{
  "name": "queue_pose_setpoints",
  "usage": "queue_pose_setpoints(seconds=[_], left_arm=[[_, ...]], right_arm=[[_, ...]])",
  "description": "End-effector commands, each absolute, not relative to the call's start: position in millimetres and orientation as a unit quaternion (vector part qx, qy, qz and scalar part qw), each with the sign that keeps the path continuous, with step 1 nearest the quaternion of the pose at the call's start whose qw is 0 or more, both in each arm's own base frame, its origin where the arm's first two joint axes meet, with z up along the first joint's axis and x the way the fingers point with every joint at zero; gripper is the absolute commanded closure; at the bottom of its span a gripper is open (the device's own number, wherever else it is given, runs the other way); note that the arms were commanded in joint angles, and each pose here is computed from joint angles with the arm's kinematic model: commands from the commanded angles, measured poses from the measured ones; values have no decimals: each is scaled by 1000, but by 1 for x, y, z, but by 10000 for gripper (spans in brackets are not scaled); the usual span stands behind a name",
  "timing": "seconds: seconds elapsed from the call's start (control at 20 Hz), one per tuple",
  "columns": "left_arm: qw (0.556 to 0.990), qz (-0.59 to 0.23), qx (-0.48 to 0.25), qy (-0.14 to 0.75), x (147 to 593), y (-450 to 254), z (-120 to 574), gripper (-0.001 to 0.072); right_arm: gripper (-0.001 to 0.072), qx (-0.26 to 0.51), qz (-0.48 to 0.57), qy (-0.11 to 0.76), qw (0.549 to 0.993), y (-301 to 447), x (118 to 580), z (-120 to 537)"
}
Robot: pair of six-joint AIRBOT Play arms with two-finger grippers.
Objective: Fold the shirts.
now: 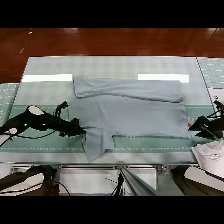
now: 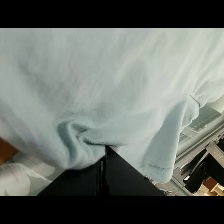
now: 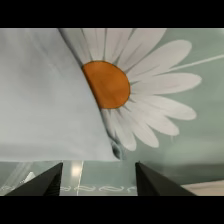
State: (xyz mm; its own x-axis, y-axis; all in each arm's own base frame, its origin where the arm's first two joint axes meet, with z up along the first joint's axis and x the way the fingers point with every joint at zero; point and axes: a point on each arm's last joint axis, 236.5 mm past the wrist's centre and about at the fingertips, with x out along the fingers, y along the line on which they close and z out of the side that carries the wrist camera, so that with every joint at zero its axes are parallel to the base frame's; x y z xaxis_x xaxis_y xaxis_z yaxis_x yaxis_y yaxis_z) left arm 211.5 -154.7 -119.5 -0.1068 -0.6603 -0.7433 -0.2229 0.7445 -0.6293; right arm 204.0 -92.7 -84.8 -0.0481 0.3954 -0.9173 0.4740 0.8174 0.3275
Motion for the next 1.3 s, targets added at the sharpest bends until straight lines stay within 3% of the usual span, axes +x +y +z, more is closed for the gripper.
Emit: queue_pose_setpoints(seconds=[0.0, 0.25, 0.45, 0.6, 0.65, 0.75, 1.0, 1.15, 1.25], left_arm=[[595, -184, -304, 720, 212, -154, -120, 675], [596, -187, -302, 720, 212, -154, -120, 675], [597, -187, -302, 719, 212, -154, -120, 675], [599, -187, -302, 718, 214, -154, -119, 676], [605, -190, -301, 713, 219, -154, -116, 675], [624, -208, -294, 693, 238, -156, -97, 675], [739, -286, -248, 558, 326, -163, 31, 675], [807, -282, -228, 466, 384, -154, 93, 675], [820, -274, -229, 446, 412, -150, 101, 676]], right_arm=[[183, 308, -34, 714, 627, -88, 205, -97], [183, 352, -43, 666, 657, -79, 230, -106], [205, 314, -29, 674, 668, -63, 243, -110], [641, 288, 12, 700, 653, -34, 242, -104], [690, 283, 29, 709, 645, -27, 241, -96], [690, 267, 57, 701, 658, -25, 250, -69], [690, 274, 58, 540, 794, -36, 338, 30], [690, 296, 49, 477, 826, -44, 372, 51], [690, 309, 24, 442, 842, -59, 395, 50]])
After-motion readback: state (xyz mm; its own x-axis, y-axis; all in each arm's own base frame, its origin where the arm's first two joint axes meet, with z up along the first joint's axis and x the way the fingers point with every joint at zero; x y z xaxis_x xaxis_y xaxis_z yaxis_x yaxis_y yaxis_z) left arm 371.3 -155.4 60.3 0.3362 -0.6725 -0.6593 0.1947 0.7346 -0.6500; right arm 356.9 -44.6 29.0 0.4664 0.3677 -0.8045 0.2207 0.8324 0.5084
